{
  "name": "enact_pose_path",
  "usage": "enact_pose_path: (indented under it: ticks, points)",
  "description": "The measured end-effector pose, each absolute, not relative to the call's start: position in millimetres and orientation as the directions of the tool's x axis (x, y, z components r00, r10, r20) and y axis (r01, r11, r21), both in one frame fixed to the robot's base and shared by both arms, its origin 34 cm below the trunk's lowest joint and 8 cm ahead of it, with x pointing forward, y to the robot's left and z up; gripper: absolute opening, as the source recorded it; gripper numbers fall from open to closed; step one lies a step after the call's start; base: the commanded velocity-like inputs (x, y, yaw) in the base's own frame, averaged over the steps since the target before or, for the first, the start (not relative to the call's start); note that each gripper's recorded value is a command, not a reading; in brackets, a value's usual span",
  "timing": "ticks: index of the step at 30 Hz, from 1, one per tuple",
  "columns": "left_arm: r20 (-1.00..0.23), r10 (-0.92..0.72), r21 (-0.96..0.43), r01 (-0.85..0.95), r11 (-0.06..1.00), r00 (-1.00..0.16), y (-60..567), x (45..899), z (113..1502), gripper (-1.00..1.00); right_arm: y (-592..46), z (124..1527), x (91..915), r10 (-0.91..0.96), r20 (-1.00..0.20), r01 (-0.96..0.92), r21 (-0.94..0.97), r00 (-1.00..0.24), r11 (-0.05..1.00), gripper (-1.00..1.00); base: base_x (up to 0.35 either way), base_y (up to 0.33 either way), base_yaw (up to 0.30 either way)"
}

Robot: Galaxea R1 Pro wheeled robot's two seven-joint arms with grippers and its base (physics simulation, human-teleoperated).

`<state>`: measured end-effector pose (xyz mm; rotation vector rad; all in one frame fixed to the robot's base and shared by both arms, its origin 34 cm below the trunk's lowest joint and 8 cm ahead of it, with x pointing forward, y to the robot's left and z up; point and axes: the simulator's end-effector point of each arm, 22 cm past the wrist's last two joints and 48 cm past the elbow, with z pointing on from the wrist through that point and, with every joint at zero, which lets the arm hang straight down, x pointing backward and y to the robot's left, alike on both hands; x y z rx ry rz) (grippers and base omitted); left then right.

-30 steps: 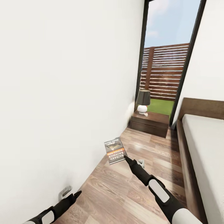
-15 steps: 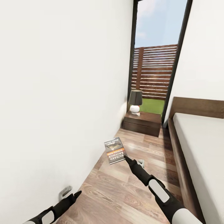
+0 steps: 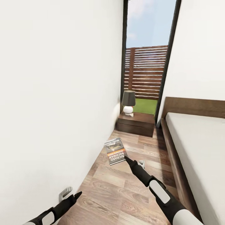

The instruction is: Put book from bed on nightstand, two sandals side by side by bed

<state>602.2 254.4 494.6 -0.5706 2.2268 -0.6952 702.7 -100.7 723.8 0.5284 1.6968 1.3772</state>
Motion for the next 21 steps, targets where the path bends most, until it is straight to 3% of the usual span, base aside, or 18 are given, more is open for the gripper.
enact_pose_path:
  ticks: [21]
  points:
    - [-0.505, -0.578, -0.628, -0.187, 0.756, -0.641, 253.2, 602.2, 494.5, 1.0, -100.7, 723.9, 702.8, 0.766, -0.353, -0.189, 0.935, -0.537, 0.299, -1.0, 0.166, 0.001, -0.17]
